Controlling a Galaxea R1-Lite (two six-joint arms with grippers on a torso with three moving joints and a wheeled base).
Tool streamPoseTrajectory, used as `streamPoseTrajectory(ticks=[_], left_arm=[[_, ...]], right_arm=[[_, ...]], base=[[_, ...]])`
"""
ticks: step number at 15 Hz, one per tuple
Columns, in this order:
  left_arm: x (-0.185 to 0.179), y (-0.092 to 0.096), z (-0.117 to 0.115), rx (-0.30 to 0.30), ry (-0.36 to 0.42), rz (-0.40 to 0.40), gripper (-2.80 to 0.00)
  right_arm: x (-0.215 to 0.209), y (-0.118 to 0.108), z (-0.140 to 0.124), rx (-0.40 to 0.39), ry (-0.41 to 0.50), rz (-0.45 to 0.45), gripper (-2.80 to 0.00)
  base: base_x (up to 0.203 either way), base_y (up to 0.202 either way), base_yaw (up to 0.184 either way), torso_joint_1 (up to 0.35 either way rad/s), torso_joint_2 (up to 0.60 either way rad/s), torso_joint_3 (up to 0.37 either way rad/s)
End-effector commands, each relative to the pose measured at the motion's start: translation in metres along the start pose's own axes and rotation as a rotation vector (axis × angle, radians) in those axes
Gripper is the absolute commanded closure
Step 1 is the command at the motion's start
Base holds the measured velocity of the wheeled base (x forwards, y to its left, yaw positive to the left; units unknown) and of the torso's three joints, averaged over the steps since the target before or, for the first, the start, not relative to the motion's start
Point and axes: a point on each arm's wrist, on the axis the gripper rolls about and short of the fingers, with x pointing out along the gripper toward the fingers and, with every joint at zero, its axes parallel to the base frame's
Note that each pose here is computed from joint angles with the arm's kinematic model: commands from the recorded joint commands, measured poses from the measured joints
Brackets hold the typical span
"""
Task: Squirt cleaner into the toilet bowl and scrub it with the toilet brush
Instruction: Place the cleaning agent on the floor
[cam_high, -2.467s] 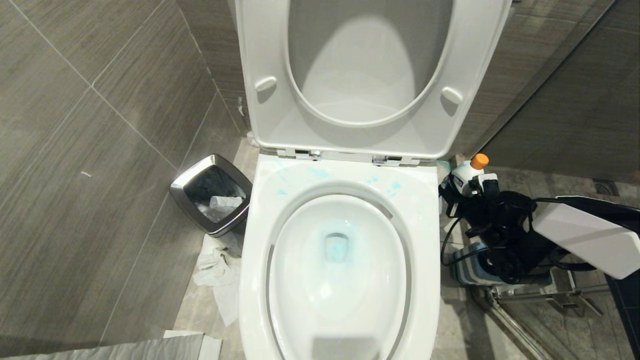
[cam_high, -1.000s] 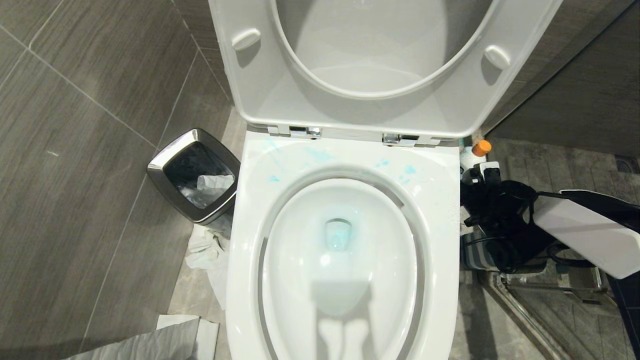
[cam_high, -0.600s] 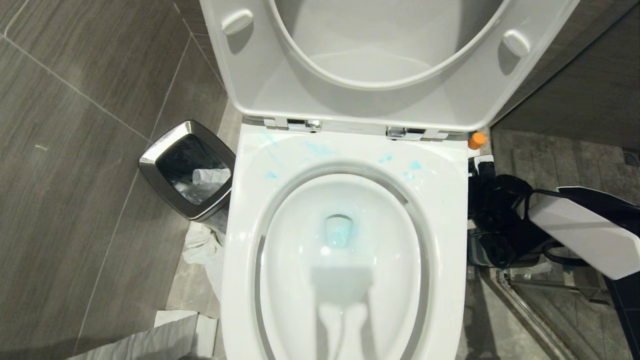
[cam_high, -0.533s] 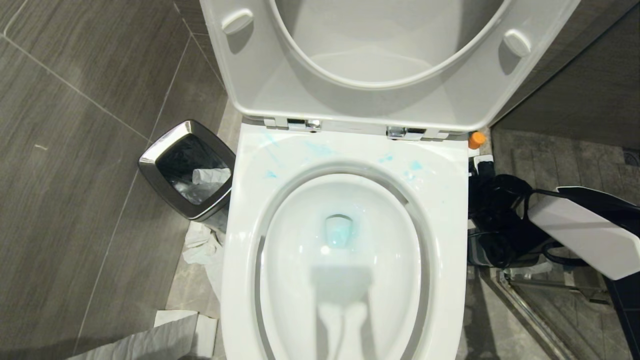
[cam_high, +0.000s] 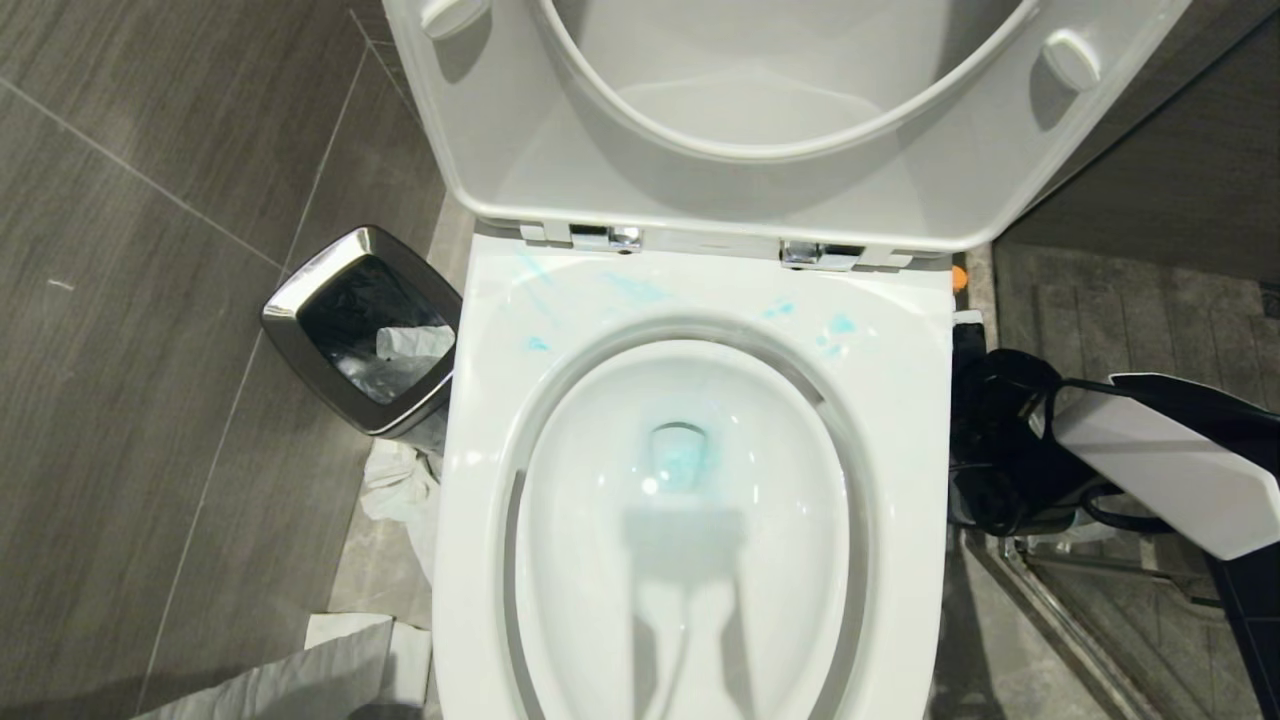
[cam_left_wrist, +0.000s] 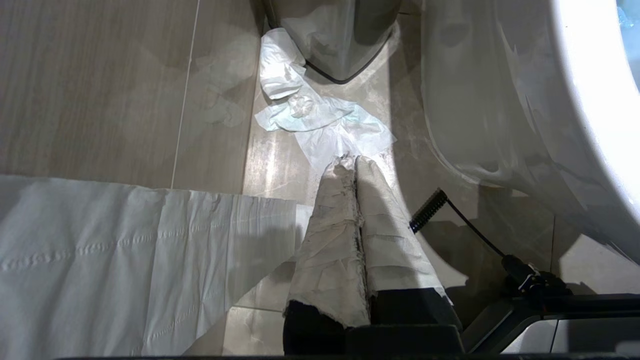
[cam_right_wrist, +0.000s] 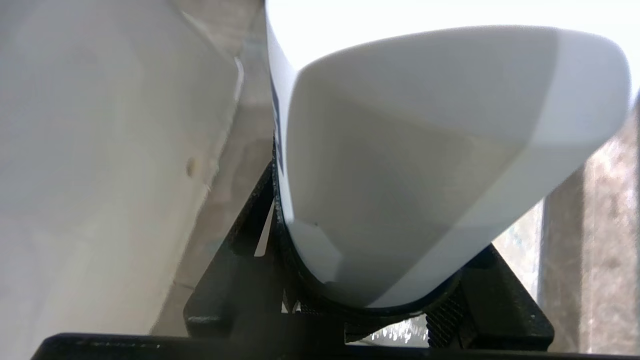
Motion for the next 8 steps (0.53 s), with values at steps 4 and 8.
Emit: streamPoseTrajectory(ticks=[4,8], left_arm=[[0.0002,0.0,-0.0005,0.0,0.003,0.0,0.0],[0.0002,0.0,-0.0005,0.0,0.003,0.0,0.0]], right_arm=[[0.0047,-0.0007,0.0105,-0.002,-0.036,-0.003,0.0],[0.0047,-0.0005,0.0098,-0.01,-0.03,-0.003,0.0]], base=[[0.0,0.0,0.0,0.003,0.0,-0.018],[0.0,0.0,0.0,0.0,0.0,0.0]])
